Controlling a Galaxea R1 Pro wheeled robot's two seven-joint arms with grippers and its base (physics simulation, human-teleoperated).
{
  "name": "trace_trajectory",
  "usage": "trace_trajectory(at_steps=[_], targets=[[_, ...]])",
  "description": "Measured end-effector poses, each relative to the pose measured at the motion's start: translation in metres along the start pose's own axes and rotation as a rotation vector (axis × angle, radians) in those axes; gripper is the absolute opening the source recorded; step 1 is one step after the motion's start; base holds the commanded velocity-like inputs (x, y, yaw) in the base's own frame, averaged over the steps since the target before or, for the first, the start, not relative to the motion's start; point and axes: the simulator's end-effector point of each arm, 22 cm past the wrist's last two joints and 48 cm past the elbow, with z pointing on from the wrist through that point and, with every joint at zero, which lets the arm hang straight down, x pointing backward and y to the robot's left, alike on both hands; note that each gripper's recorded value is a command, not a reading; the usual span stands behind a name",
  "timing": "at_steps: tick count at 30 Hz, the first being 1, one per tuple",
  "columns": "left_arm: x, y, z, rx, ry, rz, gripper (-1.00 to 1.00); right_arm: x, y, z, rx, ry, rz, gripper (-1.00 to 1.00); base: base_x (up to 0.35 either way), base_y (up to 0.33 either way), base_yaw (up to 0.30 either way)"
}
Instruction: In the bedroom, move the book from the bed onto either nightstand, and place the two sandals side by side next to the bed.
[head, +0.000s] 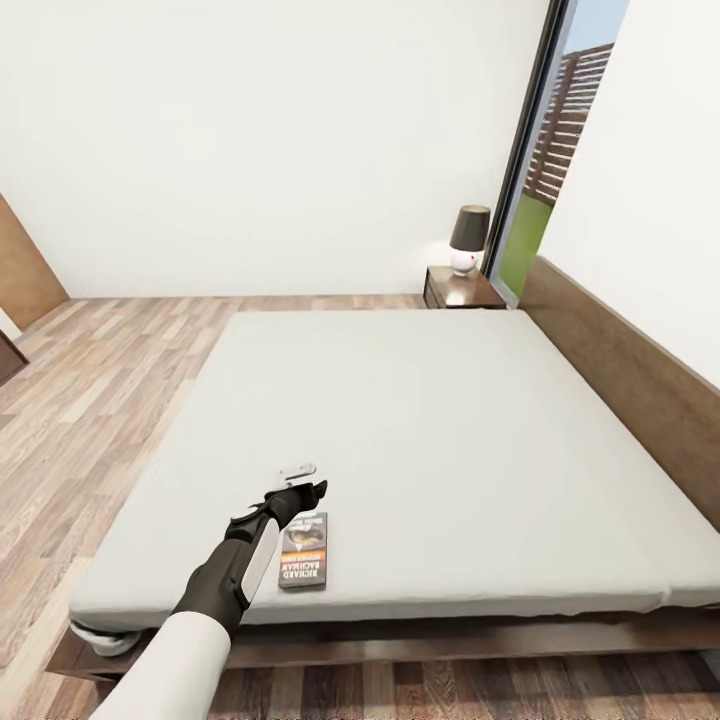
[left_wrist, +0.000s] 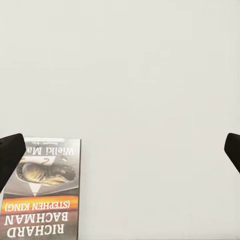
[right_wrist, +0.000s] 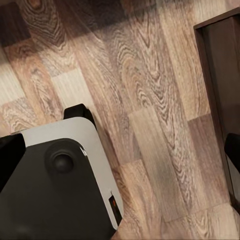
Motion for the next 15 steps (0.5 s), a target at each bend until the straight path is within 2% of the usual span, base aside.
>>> trace_trajectory(at_steps=[15], targets=[[0.013,0.005,0.007,-0.006,0.023,-0.005,1.0,0.009,-0.002,0.003,0.006,0.022,-0.003,1.0,0.0,0.0,0.0]])
